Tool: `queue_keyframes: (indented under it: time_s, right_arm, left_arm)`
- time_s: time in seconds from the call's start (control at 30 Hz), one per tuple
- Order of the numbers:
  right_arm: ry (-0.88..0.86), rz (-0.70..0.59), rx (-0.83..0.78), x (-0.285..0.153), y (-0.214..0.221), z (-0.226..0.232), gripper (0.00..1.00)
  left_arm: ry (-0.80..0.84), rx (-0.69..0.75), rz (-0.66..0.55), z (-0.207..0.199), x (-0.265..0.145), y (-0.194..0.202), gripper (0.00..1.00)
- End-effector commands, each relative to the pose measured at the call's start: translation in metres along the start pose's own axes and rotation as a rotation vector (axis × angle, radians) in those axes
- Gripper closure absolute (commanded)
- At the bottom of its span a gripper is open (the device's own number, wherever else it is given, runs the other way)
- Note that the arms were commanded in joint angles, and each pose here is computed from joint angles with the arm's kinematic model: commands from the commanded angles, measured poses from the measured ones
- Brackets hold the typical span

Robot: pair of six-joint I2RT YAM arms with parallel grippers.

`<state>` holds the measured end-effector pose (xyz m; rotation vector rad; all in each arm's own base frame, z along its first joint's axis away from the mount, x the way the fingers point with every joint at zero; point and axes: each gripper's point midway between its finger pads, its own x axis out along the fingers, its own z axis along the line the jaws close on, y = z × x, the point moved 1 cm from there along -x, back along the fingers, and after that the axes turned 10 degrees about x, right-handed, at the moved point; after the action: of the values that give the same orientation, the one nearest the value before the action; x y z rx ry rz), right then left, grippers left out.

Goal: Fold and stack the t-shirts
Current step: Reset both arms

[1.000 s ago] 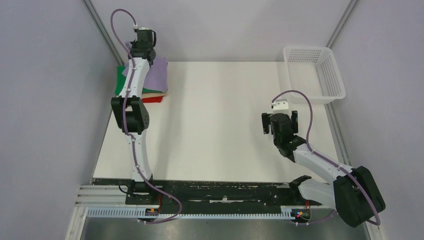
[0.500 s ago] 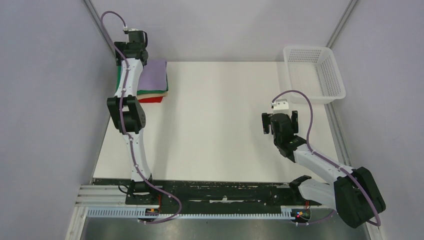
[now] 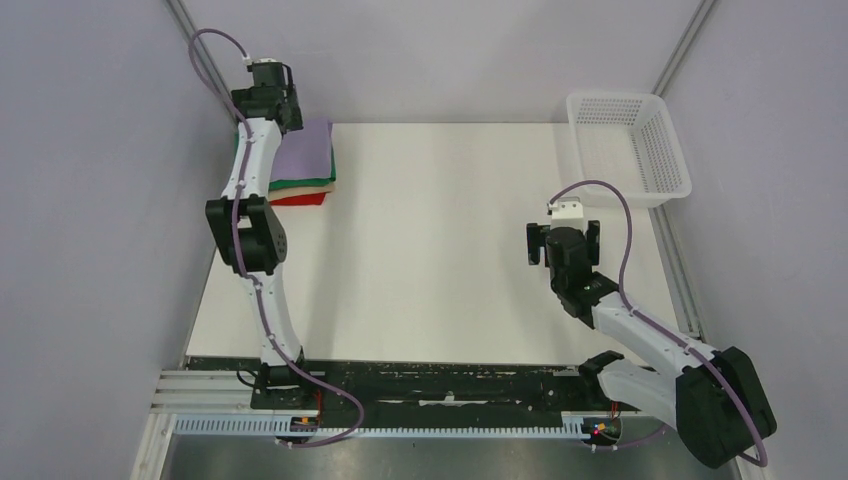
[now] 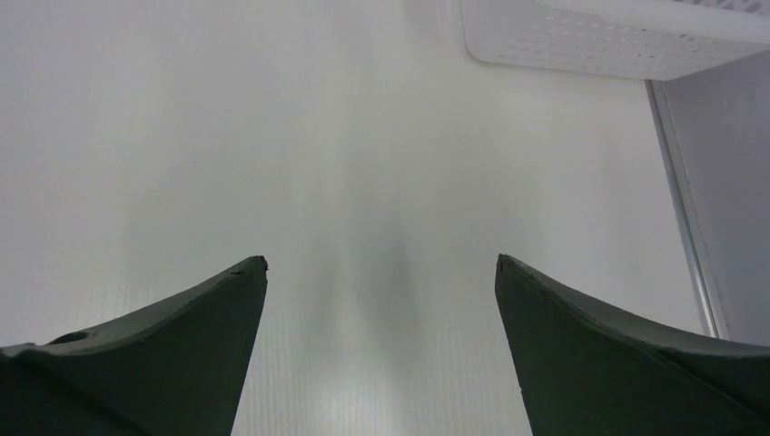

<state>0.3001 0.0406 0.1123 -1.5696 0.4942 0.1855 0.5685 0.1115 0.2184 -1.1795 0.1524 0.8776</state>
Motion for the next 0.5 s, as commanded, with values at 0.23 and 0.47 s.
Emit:
queue_keyframes:
  time_s: [0.23,0.47]
  right_arm:
    - [-0.037,-0.073,0.096,-0.01,-0.027,0.004,0.02]
    - [-0.058,-0.126,0.215,-0.021,-0.023,0.0,0.02]
  left_arm:
    - [0.642,-0.414,-0.322,-0.056,-0.161,-0.055,0.0]
    - [0.784,-0.393,-0.449,-0.099,-0.255,0.036,0.0]
